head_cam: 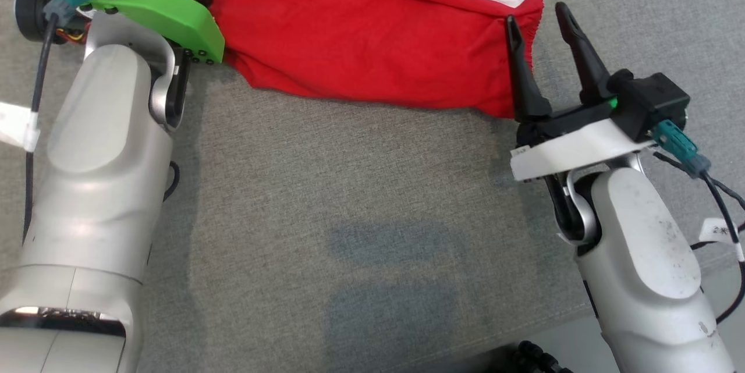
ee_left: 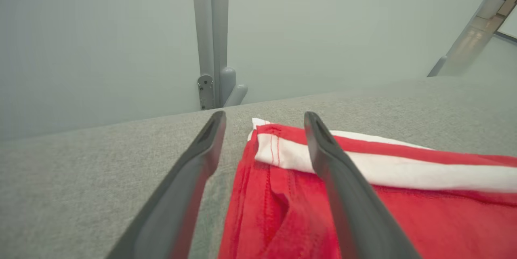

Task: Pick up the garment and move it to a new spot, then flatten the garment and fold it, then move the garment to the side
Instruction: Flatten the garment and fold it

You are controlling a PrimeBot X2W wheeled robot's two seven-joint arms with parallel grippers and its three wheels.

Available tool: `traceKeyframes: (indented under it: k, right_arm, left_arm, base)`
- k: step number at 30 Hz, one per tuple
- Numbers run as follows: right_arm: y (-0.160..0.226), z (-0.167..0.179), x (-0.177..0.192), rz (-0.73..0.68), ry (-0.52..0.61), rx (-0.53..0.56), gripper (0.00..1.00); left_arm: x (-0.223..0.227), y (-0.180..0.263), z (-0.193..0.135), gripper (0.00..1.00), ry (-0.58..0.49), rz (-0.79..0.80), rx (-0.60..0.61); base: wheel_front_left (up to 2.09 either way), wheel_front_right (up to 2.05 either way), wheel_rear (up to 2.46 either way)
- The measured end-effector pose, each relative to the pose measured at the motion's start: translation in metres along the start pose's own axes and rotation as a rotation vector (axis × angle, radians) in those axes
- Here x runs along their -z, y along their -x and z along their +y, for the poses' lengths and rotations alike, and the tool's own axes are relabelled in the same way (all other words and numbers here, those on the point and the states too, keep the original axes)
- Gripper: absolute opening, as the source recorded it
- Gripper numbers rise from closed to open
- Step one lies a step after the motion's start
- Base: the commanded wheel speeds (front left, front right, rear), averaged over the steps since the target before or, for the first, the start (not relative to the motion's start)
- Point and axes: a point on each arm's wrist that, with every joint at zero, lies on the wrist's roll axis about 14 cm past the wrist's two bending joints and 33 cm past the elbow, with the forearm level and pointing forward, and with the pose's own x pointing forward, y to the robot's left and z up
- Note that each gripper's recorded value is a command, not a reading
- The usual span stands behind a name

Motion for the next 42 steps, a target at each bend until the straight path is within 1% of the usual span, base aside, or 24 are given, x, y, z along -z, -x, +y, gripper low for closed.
traceKeyframes:
  k: [1, 2, 3, 7, 10, 16, 22, 36, 38, 42]
  right_arm:
    - [0.004, 0.001, -0.011, -0.037, 0.023, 0.001, 1.00]
    - [0.004, 0.001, -0.011, -0.037, 0.023, 0.001, 1.00]
    - [0.006, 0.000, -0.017, -0.057, 0.030, 0.003, 1.00]
    - [0.015, -0.005, -0.040, -0.124, 0.058, 0.027, 1.00]
    - [0.021, -0.011, -0.058, -0.174, 0.079, 0.052, 1.00]
    - [0.043, -0.028, -0.062, -0.166, 0.126, 0.113, 1.00]
    - [0.063, -0.038, -0.055, -0.130, 0.127, 0.155, 1.00]
    - [0.067, -0.038, -0.056, -0.136, 0.074, 0.160, 1.00]
    - [0.066, -0.037, -0.056, -0.136, 0.071, 0.159, 1.00]
    - [0.063, -0.037, -0.054, -0.133, 0.063, 0.156, 1.00]
  left_arm:
    - [-0.021, 0.007, 0.004, 1.00, -0.027, -0.079, -0.019]
    - [-0.021, 0.007, 0.004, 1.00, -0.027, -0.079, -0.019]
    - [-0.029, 0.011, 0.006, 1.00, -0.034, -0.111, -0.030]
    - [-0.037, 0.041, 0.012, 1.00, -0.049, -0.171, -0.074]
    - [-0.050, 0.061, 0.012, 1.00, -0.076, -0.223, -0.091]
    - [-0.056, 0.102, 0.012, 1.00, -0.135, -0.246, -0.135]
    - [-0.053, 0.127, 0.005, 1.00, -0.155, -0.229, -0.136]
    - [-0.050, 0.131, 0.001, 1.00, -0.157, -0.208, -0.126]
    - [-0.049, 0.128, -0.001, 1.00, -0.155, -0.199, -0.113]
    - [-0.059, 0.111, -0.012, 1.00, -0.163, -0.202, -0.046]
  base:
    - [0.00, 0.00, 0.00]
    - [0.00, 0.00, 0.00]
    - [0.00, 0.00, 0.00]
    - [0.00, 0.00, 0.00]
    - [0.00, 0.00, 0.00]
    - [0.00, 0.00, 0.00]
    - [0.00, 0.00, 0.00]
    - [0.00, 0.00, 0.00]
    - [0.00, 0.00, 0.00]
    - [0.00, 0.00, 0.00]
